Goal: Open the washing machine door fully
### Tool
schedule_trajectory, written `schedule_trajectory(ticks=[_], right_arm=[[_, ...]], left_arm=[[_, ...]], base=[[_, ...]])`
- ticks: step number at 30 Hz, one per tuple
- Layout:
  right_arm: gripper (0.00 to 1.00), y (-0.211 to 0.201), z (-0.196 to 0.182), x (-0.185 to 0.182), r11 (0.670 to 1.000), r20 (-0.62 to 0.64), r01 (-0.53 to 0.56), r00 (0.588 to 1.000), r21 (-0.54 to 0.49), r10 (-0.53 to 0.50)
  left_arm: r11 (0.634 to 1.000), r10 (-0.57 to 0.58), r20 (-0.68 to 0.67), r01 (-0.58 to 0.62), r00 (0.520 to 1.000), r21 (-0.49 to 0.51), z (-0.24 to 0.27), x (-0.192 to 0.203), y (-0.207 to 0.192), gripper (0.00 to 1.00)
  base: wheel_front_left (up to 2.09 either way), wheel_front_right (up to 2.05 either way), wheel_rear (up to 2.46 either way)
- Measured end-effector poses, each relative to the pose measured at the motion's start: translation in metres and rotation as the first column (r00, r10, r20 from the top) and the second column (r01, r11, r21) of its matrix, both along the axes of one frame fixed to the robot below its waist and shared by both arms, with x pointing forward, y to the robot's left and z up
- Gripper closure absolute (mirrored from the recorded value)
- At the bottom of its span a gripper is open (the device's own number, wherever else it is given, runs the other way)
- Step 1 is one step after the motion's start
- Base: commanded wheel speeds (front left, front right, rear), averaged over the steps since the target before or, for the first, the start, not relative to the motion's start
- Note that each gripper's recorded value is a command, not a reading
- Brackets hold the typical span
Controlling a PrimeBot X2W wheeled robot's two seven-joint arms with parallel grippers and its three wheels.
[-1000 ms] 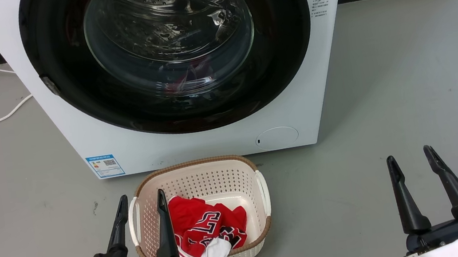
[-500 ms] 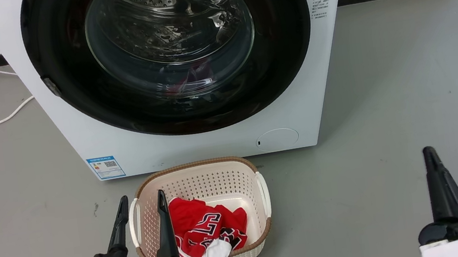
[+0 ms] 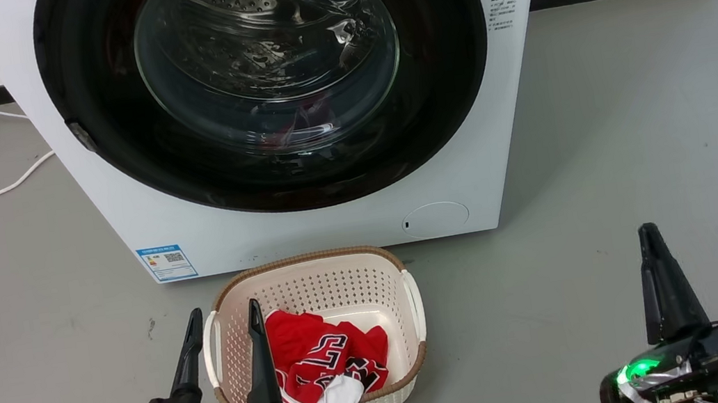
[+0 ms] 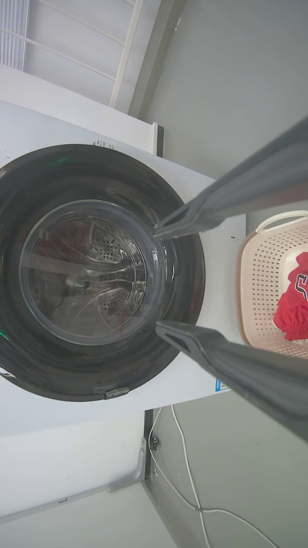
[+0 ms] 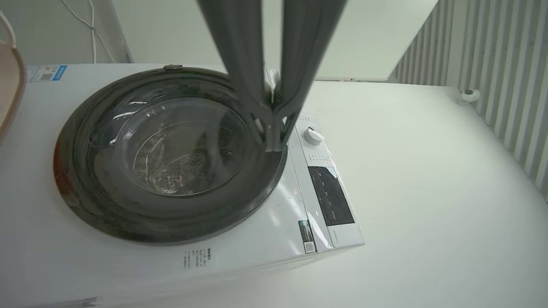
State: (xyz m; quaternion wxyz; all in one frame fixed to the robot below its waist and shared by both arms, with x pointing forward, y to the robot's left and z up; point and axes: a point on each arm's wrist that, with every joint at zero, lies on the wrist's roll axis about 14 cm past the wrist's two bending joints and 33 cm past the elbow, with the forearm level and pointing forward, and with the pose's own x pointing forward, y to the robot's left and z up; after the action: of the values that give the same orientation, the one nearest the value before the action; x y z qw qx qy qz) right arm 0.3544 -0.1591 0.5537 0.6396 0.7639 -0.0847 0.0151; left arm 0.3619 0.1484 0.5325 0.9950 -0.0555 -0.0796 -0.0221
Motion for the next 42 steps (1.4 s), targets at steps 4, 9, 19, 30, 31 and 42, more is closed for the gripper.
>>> schedule_trajectory(ticks=[4, 9, 19, 30, 31, 42], right_arm=[[1.0, 0.01, 0.008, 0.0, 0.992, 0.032, -0.088, 0.996, 0.092, 0.086], [1.0, 0.024, 0.009, -0.005, 0.982, 0.045, -0.191, 0.981, 0.005, 0.19], [1.0, 0.023, 0.0, -0.008, 0.968, 0.011, -0.213, 0.976, -0.13, 0.216], [1.0, 0.02, -0.007, -0.007, 0.972, -0.01, -0.203, 0.979, -0.122, 0.203], [1.0, 0.018, -0.008, -0.007, 0.974, -0.013, -0.199, 0.98, -0.112, 0.199], [1.0, -0.053, 0.015, 0.066, 0.986, 0.05, -0.039, 0.998, -0.16, 0.047]], left_arm=[[1.0, 0.001, -0.003, -0.001, 1.0, 0.0, -0.001, 0.0, 0.0, 0.0], [1.0, 0.002, -0.002, -0.002, 1.0, 0.001, -0.001, 0.0, 0.0, 0.0], [1.0, 0.003, 0.0, -0.003, 1.0, 0.002, 0.0, -0.002, 0.001, 0.0], [1.0, 0.005, -0.003, -0.005, 1.0, 0.004, -0.001, -0.002, 0.001, 0.0], [1.0, 0.005, -0.003, -0.005, 1.0, 0.004, -0.001, -0.002, 0.002, 0.0], [1.0, -0.005, -0.01, 0.005, 1.0, 0.024, -0.005, 0.02, 0.0, 0.0]], base=[[0.0, 0.0, 0.0], [0.0, 0.0, 0.0], [0.0, 0.0, 0.0], [0.0, 0.0, 0.0], [0.0, 0.0, 0.0], [0.0, 0.0, 0.0]])
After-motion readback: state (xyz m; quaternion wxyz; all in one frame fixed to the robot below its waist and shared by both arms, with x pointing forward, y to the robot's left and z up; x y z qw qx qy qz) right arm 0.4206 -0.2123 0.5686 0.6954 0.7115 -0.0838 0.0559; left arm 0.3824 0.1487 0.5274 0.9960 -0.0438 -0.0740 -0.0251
